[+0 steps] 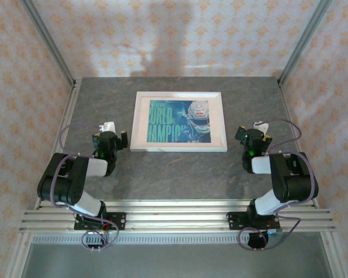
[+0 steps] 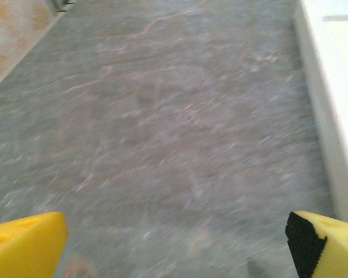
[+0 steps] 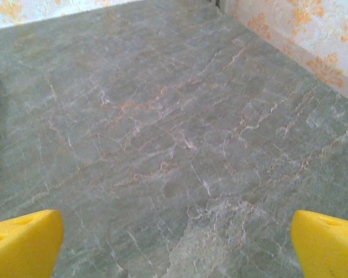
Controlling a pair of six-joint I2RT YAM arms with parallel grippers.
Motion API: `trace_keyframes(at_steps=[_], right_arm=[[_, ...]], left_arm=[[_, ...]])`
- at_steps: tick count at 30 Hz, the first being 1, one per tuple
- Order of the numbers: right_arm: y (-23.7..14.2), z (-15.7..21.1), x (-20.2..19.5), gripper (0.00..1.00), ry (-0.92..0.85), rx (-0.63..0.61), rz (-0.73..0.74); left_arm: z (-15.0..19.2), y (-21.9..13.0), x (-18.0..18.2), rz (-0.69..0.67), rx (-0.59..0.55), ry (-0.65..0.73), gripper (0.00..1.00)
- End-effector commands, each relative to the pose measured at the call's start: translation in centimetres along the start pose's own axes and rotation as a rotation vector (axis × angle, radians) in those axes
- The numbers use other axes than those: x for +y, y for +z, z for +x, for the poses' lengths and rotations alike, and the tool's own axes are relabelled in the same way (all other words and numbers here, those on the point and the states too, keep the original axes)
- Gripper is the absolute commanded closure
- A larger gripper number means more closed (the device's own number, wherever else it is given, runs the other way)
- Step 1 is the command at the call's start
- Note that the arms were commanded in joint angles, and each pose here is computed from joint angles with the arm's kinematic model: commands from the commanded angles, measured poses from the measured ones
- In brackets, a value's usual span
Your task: Put the photo into the frame
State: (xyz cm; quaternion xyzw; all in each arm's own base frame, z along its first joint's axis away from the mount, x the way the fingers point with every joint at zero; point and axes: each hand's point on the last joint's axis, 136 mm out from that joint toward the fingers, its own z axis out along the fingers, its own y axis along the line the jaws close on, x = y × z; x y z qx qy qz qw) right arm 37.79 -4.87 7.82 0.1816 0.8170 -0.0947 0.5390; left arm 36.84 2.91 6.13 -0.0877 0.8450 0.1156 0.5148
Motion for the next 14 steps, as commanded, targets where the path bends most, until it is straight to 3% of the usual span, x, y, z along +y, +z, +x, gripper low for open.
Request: trace_keyframes(at_steps=[1,14], right_arm=[[-0.23,-1.70,-0.04,0.01,0.012,-0.057,0.016],[-0.21,-1.67,0.06,0.01,0.009,-0.060,0.011]], left_arm=[[-4.13,-0.75,0.80,-0.063,-0.148,-0.030,0.00],[-4.40,-0.14,1.00,-0.073,-0.153,-0.041,0.00]])
